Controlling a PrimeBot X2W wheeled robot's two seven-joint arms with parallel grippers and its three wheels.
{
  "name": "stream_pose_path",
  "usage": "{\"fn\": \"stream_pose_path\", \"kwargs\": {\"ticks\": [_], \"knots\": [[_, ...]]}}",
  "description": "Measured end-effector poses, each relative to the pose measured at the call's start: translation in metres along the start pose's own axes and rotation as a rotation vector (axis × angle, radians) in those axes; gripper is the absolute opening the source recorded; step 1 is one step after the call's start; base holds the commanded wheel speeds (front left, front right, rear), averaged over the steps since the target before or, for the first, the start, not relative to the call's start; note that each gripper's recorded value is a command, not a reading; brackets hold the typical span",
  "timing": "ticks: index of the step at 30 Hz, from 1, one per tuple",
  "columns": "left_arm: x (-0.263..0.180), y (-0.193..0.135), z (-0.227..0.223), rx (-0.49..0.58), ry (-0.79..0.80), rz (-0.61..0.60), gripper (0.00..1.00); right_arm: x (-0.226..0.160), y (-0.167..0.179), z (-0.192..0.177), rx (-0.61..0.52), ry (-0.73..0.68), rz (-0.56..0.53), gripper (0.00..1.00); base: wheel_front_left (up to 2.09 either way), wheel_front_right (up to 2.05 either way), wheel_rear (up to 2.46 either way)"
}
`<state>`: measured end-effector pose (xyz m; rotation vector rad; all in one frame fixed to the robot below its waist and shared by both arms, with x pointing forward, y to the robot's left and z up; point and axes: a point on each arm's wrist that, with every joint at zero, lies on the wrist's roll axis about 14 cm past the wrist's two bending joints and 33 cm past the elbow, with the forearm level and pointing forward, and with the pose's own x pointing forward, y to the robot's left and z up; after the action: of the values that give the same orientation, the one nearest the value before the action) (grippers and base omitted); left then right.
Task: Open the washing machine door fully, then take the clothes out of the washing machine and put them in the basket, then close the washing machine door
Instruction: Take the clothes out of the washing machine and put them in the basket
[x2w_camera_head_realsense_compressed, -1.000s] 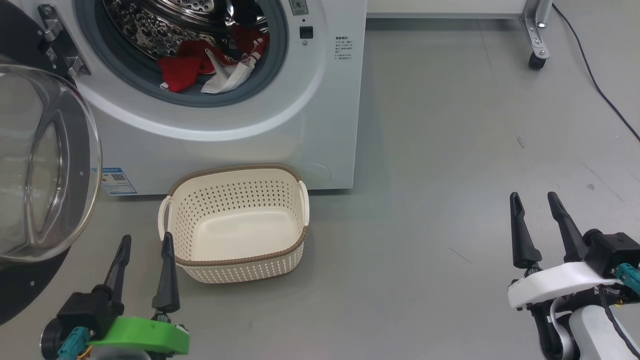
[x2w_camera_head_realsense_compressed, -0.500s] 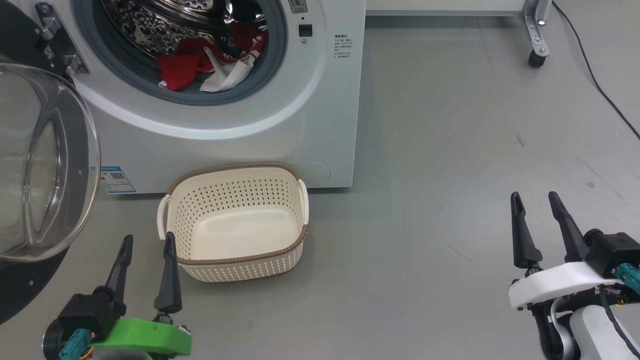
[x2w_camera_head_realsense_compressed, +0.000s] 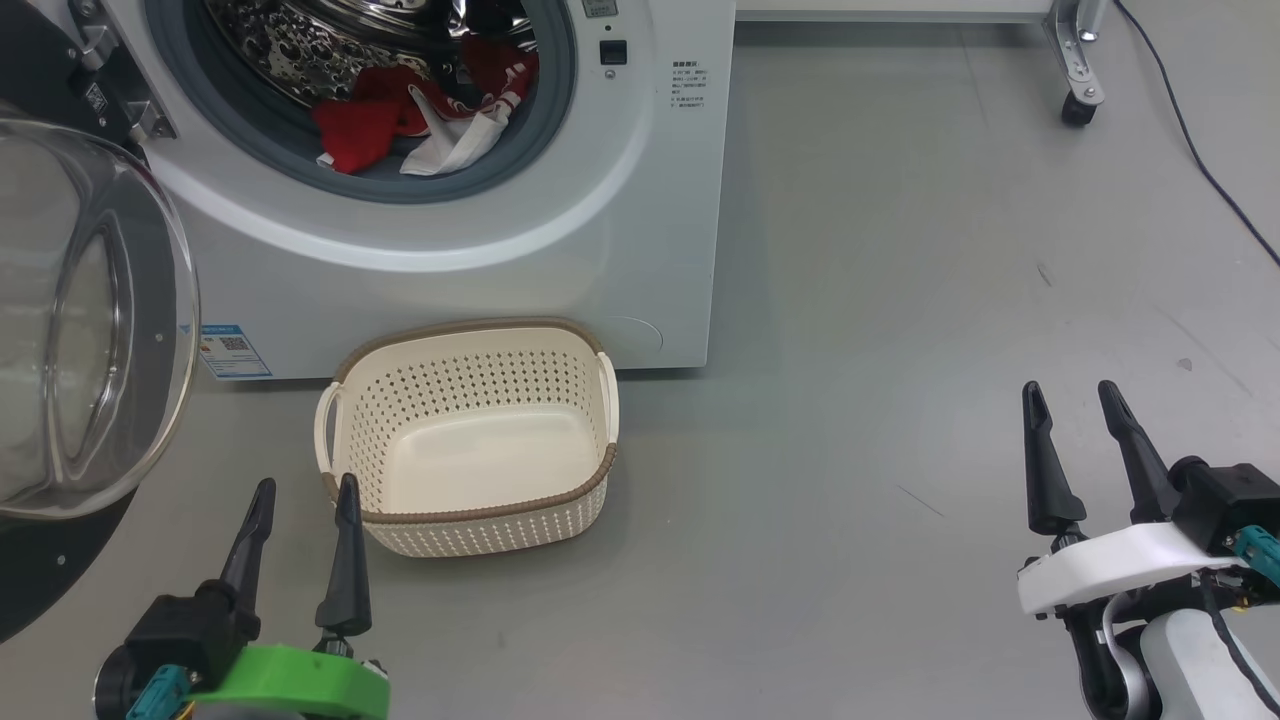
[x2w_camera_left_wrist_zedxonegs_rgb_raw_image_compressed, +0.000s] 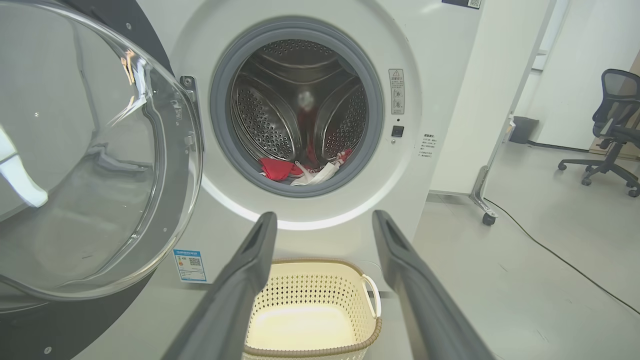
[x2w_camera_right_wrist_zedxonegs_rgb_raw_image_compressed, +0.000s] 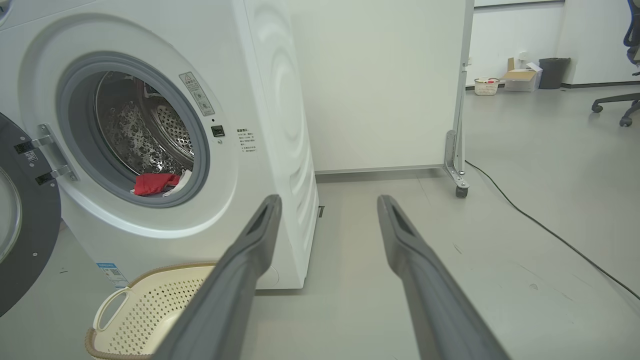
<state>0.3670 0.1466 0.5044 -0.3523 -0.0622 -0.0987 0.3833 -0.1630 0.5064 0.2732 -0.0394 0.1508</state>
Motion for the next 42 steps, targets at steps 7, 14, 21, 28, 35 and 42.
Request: {"fn": "stream_pose_path", "kwargs": {"ticks": [7,14,21,28,35,42], "knots": [[0.000,-0.004,-0.004,-0.003,0.012,-0.013,1.00,0.001,-0.001,-0.002,0.002,0.005,-0.001,1.00,0.00,0.00,0.00],[0.002,-0.009,0.001,-0.022,-0.005,-0.033,1.00,0.001,-0.001,-0.002,0.002,0.007,-0.002,1.00,0.19,-0.19,0.00],[0.002,-0.009,0.002,-0.022,-0.008,-0.034,1.00,0.001,0.000,-0.003,0.004,0.008,0.006,1.00,0.48,-0.48,0.00],[0.001,-0.006,0.004,-0.021,-0.013,-0.026,1.00,0.002,0.002,-0.003,0.005,0.009,0.011,1.00,0.74,-0.74,0.00],[0.000,0.000,0.008,-0.022,-0.025,-0.008,1.00,0.003,0.003,-0.004,0.007,0.011,0.014,1.00,1.03,-1.03,0.00],[0.000,0.003,0.009,-0.031,-0.031,0.005,1.00,0.004,0.003,-0.006,0.009,0.016,0.013,1.00,1.31,-1.35,0.04]]}}
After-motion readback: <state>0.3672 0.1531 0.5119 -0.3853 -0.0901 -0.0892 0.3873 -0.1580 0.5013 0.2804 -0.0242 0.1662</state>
